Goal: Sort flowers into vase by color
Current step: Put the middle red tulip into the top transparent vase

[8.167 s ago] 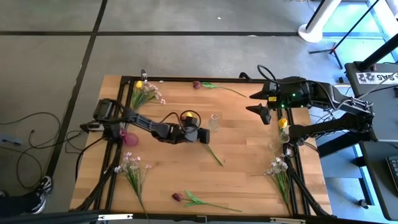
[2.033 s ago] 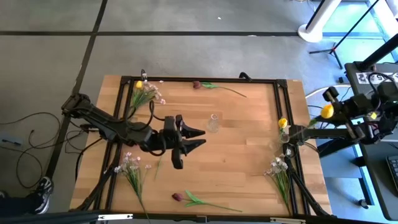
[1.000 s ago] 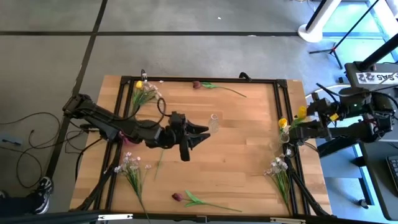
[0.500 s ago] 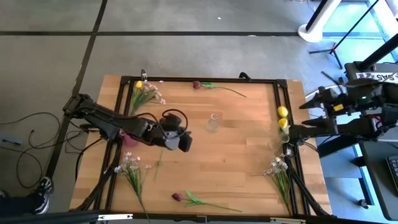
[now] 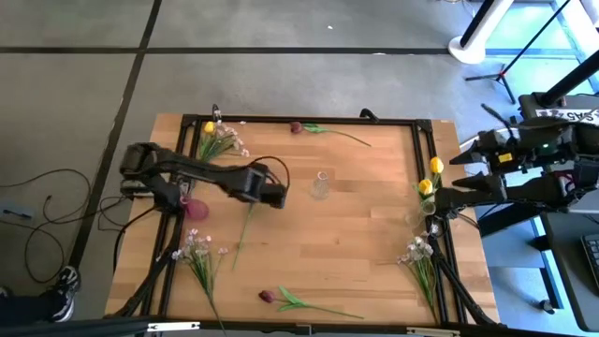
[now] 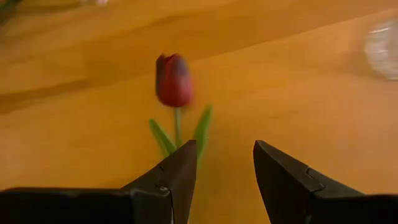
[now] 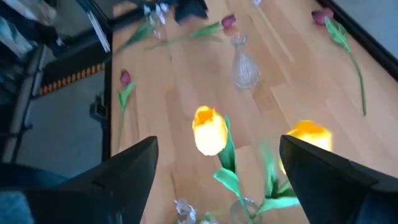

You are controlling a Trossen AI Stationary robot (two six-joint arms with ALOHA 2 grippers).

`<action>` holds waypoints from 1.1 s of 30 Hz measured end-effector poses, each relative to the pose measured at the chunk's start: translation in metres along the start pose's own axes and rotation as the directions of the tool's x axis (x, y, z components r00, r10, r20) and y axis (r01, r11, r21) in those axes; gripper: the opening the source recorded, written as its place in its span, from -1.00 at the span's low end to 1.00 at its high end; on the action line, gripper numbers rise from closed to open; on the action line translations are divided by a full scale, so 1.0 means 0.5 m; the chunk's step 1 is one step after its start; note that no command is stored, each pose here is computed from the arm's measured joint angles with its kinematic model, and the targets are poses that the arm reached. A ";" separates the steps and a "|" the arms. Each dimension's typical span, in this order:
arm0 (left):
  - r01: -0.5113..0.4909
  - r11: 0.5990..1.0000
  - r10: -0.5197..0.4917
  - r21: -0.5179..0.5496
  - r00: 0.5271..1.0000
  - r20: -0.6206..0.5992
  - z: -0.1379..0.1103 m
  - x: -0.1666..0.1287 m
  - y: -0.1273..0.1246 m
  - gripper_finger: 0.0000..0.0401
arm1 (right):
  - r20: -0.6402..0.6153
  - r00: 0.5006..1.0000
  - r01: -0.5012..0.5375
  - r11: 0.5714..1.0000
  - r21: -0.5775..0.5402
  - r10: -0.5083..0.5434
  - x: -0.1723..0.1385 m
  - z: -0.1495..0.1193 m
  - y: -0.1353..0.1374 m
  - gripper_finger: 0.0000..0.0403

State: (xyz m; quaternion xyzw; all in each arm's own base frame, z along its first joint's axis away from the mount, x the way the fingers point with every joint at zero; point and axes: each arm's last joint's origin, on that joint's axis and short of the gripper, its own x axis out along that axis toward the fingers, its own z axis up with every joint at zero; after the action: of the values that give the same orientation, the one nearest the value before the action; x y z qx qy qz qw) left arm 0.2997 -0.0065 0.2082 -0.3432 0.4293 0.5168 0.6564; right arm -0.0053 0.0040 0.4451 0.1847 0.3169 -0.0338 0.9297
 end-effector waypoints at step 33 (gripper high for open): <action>0.246 0.967 -0.232 -0.071 0.959 0.164 0.078 0.013 -0.005 -0.97 | 0.224 0.974 0.021 1.000 0.005 -0.022 -0.048 0.073 0.025 0.66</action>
State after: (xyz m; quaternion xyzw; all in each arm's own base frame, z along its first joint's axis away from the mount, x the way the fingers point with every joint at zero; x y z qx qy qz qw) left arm 0.3112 0.0305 0.2178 -0.3811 0.3084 0.4777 0.7291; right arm -0.0011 0.0009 0.4900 0.1773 0.2121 -0.0647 0.9589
